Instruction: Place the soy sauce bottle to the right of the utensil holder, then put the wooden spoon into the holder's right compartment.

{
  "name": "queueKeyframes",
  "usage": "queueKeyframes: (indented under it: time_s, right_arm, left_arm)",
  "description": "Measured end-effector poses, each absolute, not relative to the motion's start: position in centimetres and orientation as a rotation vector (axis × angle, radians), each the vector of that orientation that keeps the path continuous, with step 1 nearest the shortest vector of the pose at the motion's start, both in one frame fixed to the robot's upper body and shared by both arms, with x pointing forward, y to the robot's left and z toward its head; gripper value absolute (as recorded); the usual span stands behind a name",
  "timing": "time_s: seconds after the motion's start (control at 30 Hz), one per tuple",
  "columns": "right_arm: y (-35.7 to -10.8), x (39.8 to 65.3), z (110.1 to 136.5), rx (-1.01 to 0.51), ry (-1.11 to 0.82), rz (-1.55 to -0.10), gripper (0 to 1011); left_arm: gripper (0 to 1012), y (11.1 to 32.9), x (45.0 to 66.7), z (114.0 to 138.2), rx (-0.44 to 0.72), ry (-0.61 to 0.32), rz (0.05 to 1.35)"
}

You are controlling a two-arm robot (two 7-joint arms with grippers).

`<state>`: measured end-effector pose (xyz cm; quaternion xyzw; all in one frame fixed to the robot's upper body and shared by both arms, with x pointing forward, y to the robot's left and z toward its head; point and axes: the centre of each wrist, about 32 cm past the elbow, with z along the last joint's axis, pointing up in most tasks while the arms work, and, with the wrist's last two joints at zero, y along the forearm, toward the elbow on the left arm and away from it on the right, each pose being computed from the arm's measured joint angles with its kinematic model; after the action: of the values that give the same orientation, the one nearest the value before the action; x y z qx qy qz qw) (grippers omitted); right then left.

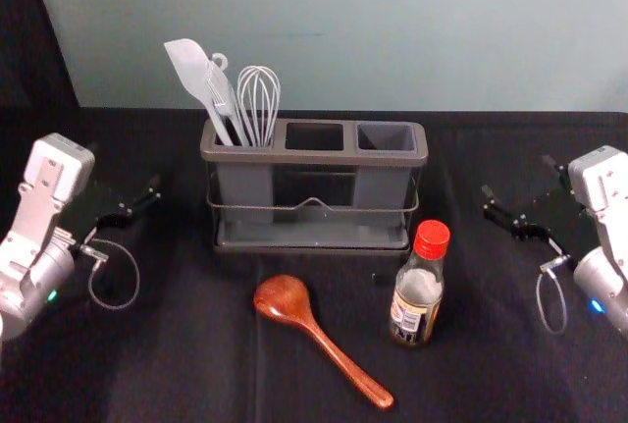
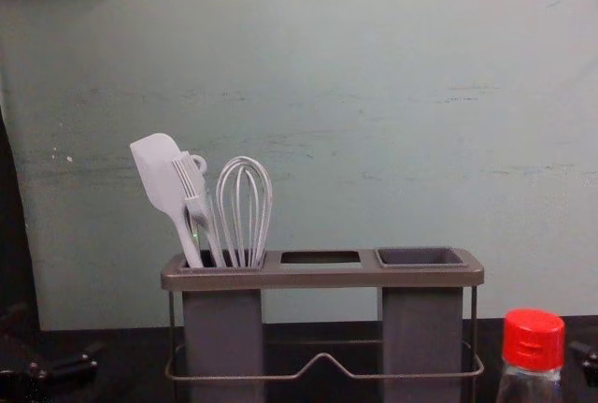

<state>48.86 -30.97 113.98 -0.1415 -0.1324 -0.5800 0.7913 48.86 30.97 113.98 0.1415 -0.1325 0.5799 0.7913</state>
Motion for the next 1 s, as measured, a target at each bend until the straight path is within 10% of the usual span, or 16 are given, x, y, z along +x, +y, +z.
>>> queueKeyframes:
  time_s: [1.0]
  right_arm:
    - [-30.97,48.86,113.98,-0.304,-0.285,-1.248,1003]
  left_arm:
    - [1000,30.97,48.86,113.98,0.304,-0.285,1.248]
